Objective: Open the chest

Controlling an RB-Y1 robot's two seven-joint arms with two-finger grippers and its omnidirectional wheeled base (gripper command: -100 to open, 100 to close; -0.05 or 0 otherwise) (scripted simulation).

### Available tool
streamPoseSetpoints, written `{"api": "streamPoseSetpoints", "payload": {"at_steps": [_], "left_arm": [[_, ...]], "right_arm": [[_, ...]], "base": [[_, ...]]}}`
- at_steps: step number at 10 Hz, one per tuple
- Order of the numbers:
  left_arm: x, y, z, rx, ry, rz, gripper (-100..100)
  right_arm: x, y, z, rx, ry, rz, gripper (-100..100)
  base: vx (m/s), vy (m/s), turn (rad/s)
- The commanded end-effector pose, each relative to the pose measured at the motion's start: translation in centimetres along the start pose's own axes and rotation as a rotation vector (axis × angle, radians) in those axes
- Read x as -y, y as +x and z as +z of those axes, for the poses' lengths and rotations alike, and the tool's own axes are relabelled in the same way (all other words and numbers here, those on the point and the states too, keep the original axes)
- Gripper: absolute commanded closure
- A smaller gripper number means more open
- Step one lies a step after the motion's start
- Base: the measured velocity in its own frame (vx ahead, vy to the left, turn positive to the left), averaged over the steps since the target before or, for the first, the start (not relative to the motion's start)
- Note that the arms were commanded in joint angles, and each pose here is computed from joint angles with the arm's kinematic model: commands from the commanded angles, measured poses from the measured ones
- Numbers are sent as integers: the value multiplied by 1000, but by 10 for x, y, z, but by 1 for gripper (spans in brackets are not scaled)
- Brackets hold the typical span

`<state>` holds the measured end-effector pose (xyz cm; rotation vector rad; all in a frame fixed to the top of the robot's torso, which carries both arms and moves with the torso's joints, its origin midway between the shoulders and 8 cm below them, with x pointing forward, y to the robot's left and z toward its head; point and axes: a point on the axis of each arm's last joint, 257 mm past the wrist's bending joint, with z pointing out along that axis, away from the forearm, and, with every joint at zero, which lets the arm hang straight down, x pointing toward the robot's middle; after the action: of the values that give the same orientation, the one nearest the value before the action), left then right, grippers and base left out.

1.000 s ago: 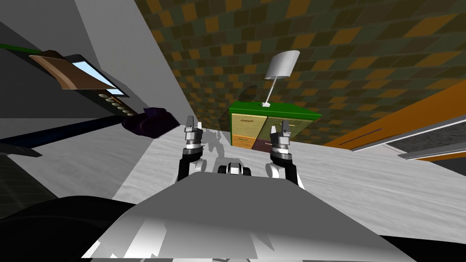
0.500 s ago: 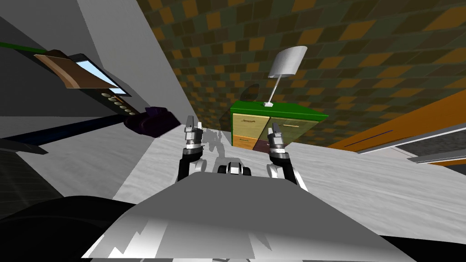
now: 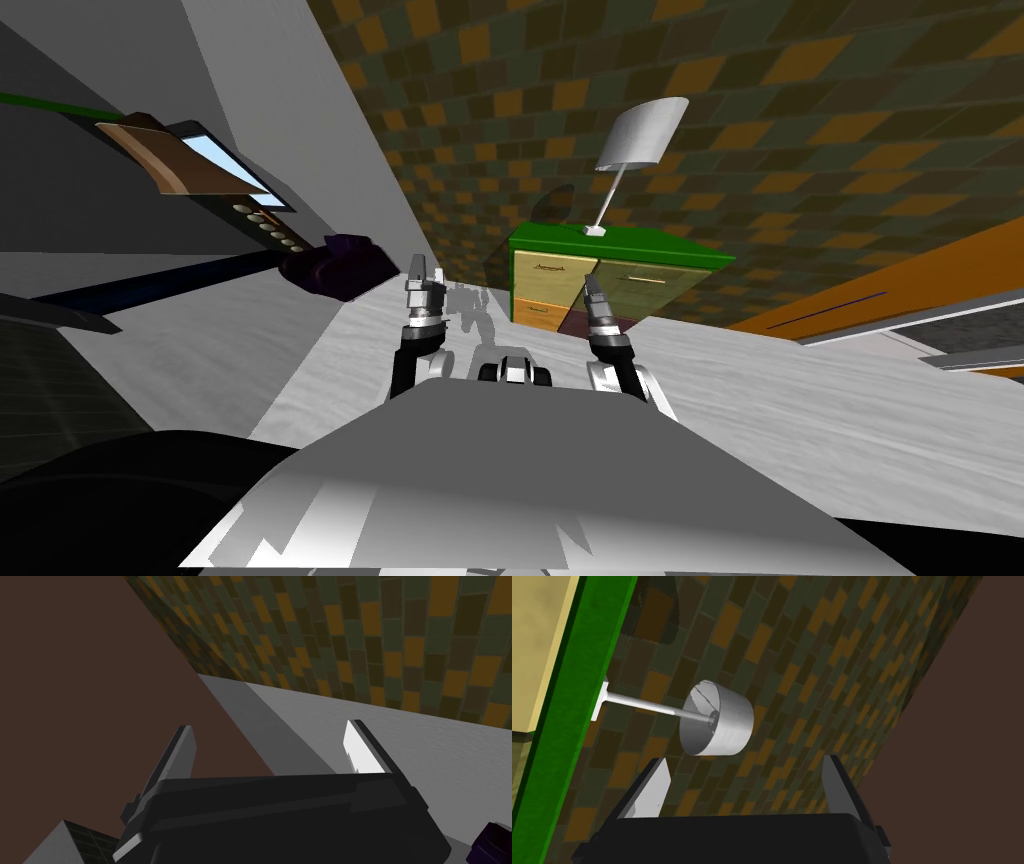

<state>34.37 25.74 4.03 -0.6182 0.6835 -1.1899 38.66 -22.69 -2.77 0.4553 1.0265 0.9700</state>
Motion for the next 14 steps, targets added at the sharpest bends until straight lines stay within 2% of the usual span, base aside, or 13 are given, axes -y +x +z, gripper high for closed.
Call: {"api": "streamPoseSetpoints", "payload": {"at_steps": [1, 6, 9, 11, 12, 13, 14], "left_arm": [[0, 0, 0, 0, 0, 0, 0], [0, 0, 0, 0, 0, 0, 0], [0, 0, 0, 0, 0, 0, 0], [0, 0, 0, 0, 0, 0, 0], [0, 0, 0, 0, 0, 0, 0], [0, 0, 0, 0, 0, 0, 0], [0, 0, 0, 0, 0, 0, 0]], "right_arm": [[11, 9, -2, -38, 34, -91, -100], [28, 22, -5, -97, 78, -259, -100], [48, 29, -10, -138, 131, -373, -100], [48, 31, -10, -149, 127, -417, -100], [59, 33, -13, -167, 156, -468, -100], [59, 34, -13, -173, 154, -496, -100], [71, 36, -16, -189, 184, -540, -100]], "base": [[41, 21, 45], [43, 12, 34], [44, 12, 42], [32, 9, 8], [36, 11, 60], [40, 11, 28], [51, 17, 49]]}}
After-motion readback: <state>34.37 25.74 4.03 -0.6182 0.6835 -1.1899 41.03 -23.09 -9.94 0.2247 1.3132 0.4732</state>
